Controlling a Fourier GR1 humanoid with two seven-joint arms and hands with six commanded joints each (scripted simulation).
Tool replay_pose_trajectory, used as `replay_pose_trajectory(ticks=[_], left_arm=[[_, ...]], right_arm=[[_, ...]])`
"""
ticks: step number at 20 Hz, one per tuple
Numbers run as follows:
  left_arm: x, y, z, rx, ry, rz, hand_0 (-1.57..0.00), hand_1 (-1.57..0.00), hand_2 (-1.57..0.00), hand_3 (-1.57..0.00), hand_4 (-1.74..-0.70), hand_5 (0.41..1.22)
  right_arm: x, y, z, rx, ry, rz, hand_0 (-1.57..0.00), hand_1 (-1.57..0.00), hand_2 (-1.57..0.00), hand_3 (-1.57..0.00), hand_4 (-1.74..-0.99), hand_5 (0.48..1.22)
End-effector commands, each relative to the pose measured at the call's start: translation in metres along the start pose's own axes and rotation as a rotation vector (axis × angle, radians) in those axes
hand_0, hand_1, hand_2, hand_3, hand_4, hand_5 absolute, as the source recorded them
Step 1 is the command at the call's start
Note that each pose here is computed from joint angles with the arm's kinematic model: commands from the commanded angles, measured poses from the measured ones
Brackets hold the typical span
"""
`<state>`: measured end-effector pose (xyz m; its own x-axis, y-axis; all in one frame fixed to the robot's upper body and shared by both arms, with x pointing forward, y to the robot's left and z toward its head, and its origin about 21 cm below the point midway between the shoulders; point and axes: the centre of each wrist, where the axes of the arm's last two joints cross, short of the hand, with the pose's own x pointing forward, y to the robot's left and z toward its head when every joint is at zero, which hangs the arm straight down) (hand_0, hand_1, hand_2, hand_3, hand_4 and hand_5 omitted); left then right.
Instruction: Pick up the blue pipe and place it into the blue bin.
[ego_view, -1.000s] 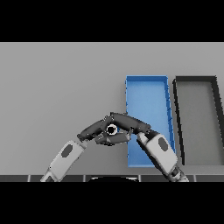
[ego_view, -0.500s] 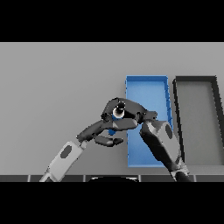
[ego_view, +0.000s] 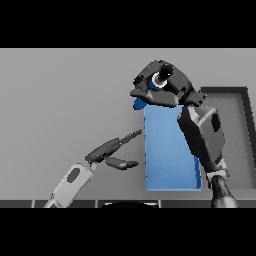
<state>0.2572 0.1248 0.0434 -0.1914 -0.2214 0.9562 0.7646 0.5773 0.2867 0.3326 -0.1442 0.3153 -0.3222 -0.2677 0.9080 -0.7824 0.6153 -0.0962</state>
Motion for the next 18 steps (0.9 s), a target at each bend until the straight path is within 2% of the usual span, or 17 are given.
replay_pose_trajectory(ticks=[1,2,6,7,12,18], left_arm=[[0.002,0.000,-0.002,0.005,0.005,-0.009,0.00,0.00,0.00,0.00,-0.85,0.484],[0.004,0.002,0.000,0.007,-0.001,-0.019,0.00,0.00,0.00,0.00,-0.84,0.481],[0.005,0.001,0.002,0.028,0.004,-0.028,0.00,0.00,0.00,0.00,-0.83,0.467],[0.004,0.003,0.003,0.033,0.018,-0.030,0.00,0.00,0.00,0.00,-0.83,0.465],[0.004,0.005,0.004,0.028,0.010,-0.032,0.00,0.00,0.00,0.00,-0.83,0.463],[0.008,0.003,0.003,0.027,0.005,-0.040,0.00,0.00,0.00,0.00,-0.83,0.470]], right_arm=[[-0.002,-0.008,0.002,-0.039,0.015,0.019,-1.57,-1.57,-1.57,-1.57,-1.498,1.221],[-0.002,-0.016,0.007,-0.093,0.039,0.044,-1.57,-1.57,-1.57,-1.57,-1.498,1.221],[-0.024,-0.072,0.034,-0.305,0.174,0.020,-1.57,-1.57,-1.57,-1.57,-1.499,1.221],[-0.029,-0.081,0.043,-0.354,0.199,0.002,-1.57,-1.57,-1.57,-1.57,-1.499,1.221],[-0.082,-0.097,0.098,-0.517,0.406,-0.063,-1.57,-1.57,-1.57,-1.57,-1.499,1.221],[-0.126,-0.082,0.145,-0.706,0.668,-0.138,-1.57,-1.57,-1.57,-1.57,-1.499,1.221]])
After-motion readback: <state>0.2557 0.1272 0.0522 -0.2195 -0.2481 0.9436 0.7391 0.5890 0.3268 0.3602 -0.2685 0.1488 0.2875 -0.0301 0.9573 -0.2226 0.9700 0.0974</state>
